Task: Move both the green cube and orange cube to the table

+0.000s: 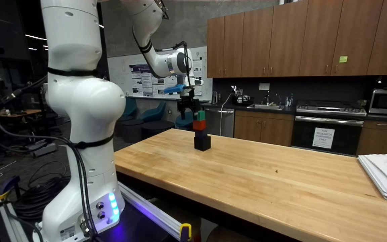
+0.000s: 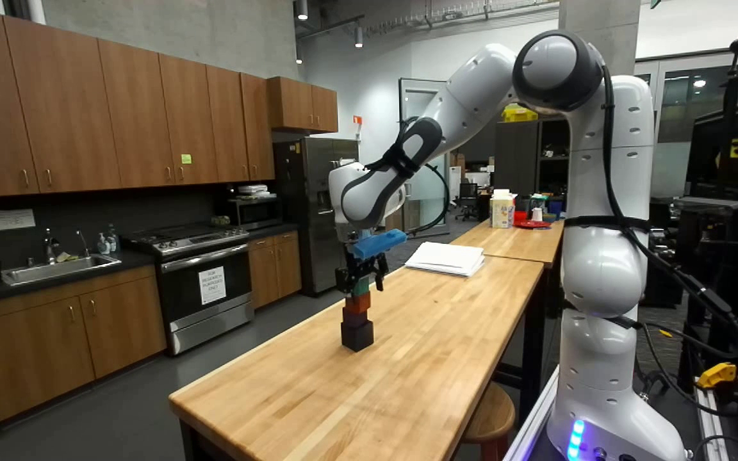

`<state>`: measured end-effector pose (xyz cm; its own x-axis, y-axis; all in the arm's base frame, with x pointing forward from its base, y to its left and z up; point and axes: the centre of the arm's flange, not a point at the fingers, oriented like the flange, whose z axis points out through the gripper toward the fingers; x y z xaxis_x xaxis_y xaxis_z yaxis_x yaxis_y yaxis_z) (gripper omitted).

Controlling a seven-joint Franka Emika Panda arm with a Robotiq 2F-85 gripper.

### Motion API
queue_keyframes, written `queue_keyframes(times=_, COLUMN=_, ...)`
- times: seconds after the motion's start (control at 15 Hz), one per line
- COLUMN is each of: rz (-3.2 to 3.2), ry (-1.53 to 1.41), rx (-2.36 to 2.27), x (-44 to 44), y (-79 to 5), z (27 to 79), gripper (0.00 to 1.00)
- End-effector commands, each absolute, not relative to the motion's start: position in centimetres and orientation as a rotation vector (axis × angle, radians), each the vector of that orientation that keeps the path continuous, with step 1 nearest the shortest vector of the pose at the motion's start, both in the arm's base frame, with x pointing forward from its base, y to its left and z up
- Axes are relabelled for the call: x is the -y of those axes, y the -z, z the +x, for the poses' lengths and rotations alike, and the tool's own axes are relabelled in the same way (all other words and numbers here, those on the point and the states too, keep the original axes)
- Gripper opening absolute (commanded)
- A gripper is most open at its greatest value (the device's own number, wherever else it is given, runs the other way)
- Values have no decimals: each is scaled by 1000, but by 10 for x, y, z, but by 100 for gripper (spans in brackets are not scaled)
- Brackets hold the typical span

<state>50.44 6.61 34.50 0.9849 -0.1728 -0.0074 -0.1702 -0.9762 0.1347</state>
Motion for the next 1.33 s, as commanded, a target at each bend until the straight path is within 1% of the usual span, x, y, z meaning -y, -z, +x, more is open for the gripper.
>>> queue_keyframes(times=0.0, rz=3071, ry=2, rx=289, x=-66, y=-375, z=469, gripper=100)
queue_keyframes(times=0.27, rz=3095, ry=-23, rx=566, x=-61, y=-394, z=465, gripper=100)
queue_keyframes(times=0.6, rz=3056, ry=44, rx=1005, x=-45, y=-404, z=477, gripper=100)
queue_keyframes(times=0.93, rz=3027, ry=175, rx=1402, x=-30, y=-413, z=485, gripper=100)
queue_keyframes(times=1.27, rz=2928, ry=188, rx=1764, x=-12, y=-424, z=490, gripper=100)
